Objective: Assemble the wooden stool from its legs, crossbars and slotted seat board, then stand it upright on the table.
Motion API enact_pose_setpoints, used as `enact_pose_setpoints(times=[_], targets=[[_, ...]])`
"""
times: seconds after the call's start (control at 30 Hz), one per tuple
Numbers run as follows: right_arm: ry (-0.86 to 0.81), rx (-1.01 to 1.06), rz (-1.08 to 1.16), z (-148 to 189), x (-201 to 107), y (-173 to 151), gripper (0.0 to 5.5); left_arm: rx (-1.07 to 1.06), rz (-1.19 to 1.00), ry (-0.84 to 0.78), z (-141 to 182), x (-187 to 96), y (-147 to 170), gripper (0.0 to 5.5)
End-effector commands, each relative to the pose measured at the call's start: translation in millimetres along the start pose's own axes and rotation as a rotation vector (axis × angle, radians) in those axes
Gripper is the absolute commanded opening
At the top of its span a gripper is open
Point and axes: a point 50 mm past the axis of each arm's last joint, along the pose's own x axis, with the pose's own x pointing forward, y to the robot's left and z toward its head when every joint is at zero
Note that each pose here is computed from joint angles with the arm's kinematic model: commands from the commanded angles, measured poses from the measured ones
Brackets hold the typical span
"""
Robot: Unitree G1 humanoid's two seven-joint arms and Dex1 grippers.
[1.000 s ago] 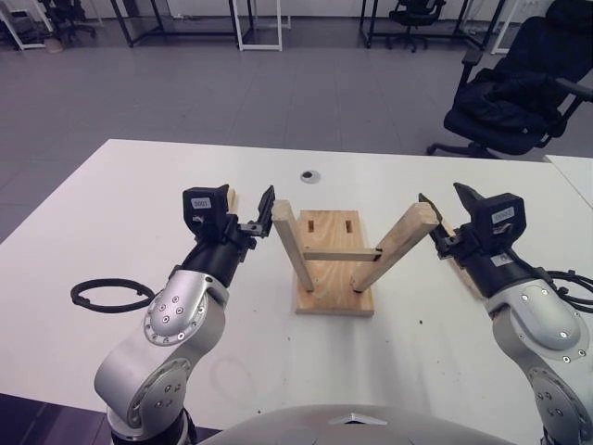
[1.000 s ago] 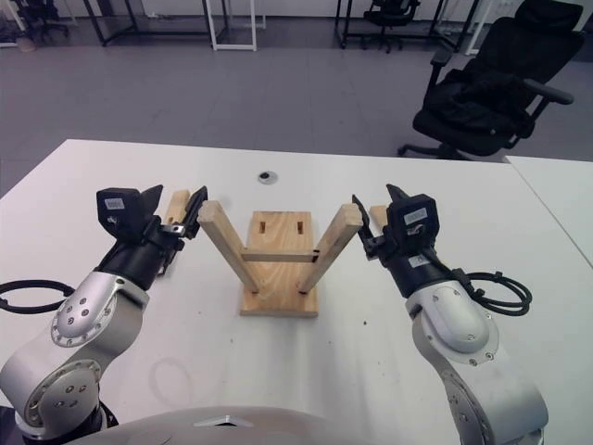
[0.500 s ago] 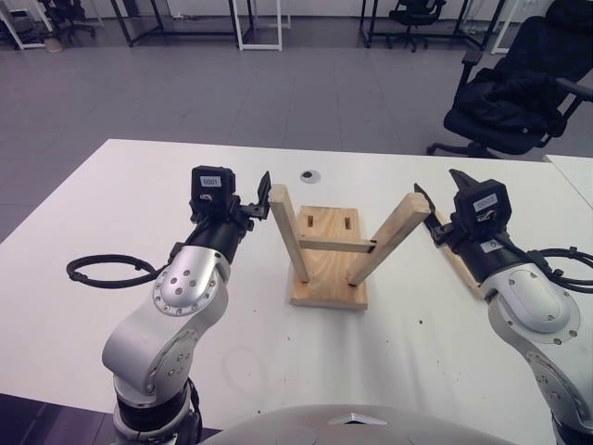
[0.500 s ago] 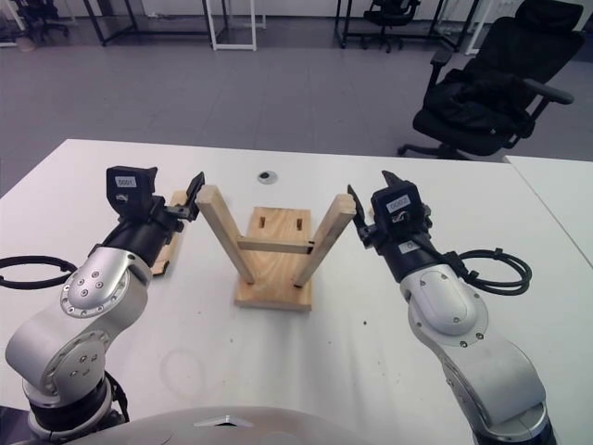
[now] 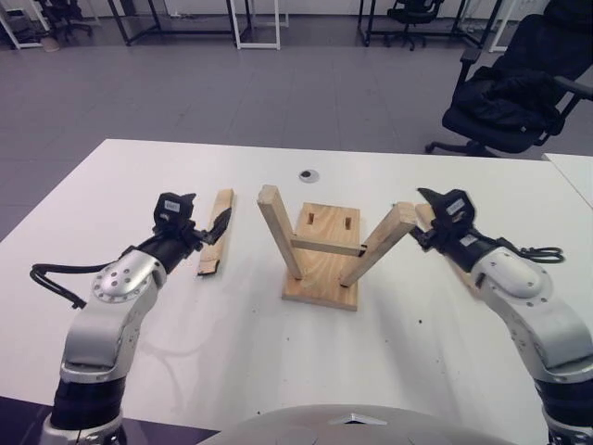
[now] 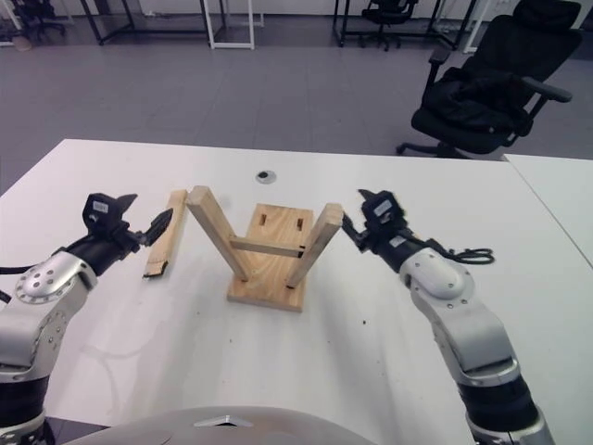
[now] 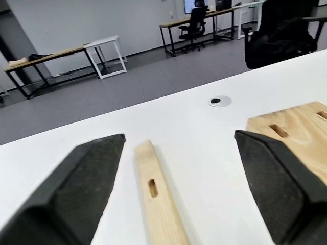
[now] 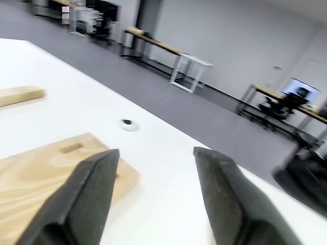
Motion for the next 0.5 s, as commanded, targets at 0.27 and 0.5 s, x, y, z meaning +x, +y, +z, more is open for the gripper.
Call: enact_pose_setpoints(times=[0.27,0.5], targets=[[0.224,-0.199,0.181,-32.2,31.9,-15.4,2.72,0.294,-0.62,0.423,-44.0,-43.7,-22.4,3.97],[0.494,-0.174,0.382,-140.4,49.7,-11.3,2.72,0.408,-0.606,0.376,-76.3,2.2,-59.1,3.97]])
